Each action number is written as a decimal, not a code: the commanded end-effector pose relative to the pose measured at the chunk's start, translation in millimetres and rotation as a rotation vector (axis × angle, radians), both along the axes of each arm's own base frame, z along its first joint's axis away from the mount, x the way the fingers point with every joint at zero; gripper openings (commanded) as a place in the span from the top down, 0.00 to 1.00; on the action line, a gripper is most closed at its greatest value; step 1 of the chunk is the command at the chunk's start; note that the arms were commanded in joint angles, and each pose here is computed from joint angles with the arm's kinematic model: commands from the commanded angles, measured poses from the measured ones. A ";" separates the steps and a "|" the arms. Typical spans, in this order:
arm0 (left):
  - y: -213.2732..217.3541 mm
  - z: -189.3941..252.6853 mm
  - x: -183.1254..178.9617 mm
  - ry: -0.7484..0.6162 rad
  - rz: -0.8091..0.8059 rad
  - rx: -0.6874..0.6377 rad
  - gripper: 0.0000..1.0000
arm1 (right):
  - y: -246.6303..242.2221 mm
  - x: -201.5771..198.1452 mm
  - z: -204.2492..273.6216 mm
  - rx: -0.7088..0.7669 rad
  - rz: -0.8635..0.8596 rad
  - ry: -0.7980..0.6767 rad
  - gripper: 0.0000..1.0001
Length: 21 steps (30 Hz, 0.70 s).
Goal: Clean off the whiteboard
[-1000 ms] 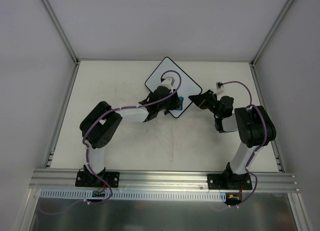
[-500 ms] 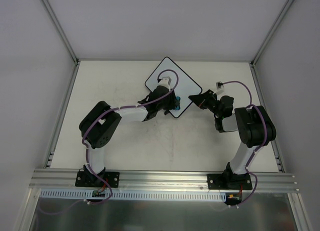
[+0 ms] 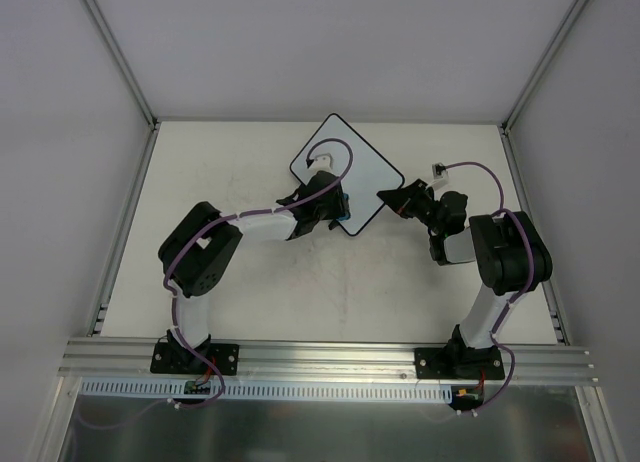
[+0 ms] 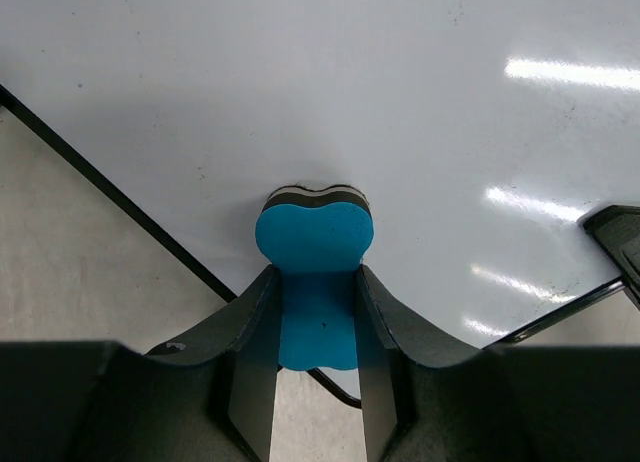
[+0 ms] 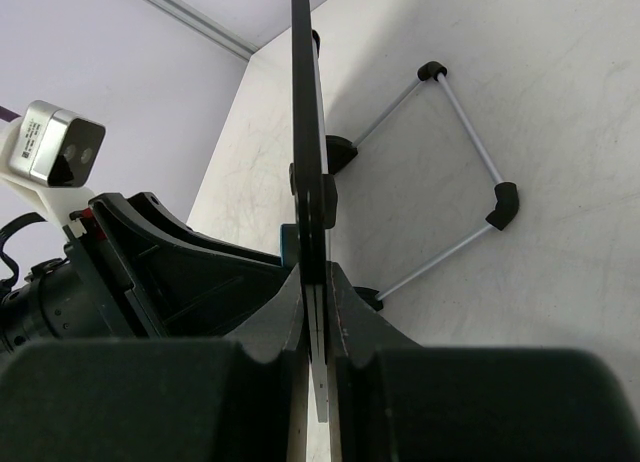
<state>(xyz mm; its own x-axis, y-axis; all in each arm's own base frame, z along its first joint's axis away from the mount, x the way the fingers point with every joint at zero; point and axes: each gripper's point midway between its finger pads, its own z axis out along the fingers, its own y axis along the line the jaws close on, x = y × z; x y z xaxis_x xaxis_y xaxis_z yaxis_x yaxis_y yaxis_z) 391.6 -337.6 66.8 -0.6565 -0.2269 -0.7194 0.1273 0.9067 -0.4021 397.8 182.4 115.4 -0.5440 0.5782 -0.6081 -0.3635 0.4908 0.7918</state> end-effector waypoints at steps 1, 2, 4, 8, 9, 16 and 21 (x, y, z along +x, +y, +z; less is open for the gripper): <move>54.5 -80.4 -20.8 0.174 0.093 0.246 1.00 | 4.2 4.9 63.2 0.061 0.021 -0.210 1.00; 54.6 -82.1 -19.6 0.178 0.094 0.247 1.00 | 4.4 4.6 63.8 0.061 0.023 -0.211 1.00; 55.5 -83.2 -16.0 0.186 0.096 0.235 1.00 | 4.5 4.3 64.4 0.061 0.024 -0.213 1.00; 61.1 -85.7 -7.7 0.196 0.120 0.223 1.00 | 5.3 3.9 64.0 0.061 0.028 -0.213 1.00; 63.1 -85.9 -5.7 0.198 0.128 0.220 1.00 | 5.3 3.6 63.5 0.061 0.028 -0.211 1.00; 69.6 -85.3 7.9 0.187 0.149 0.225 1.00 | 4.9 4.1 63.4 0.061 0.028 -0.213 1.00; 65.2 -79.1 12.9 0.171 0.138 0.218 1.00 | 4.7 4.1 62.6 0.061 0.026 -0.211 1.00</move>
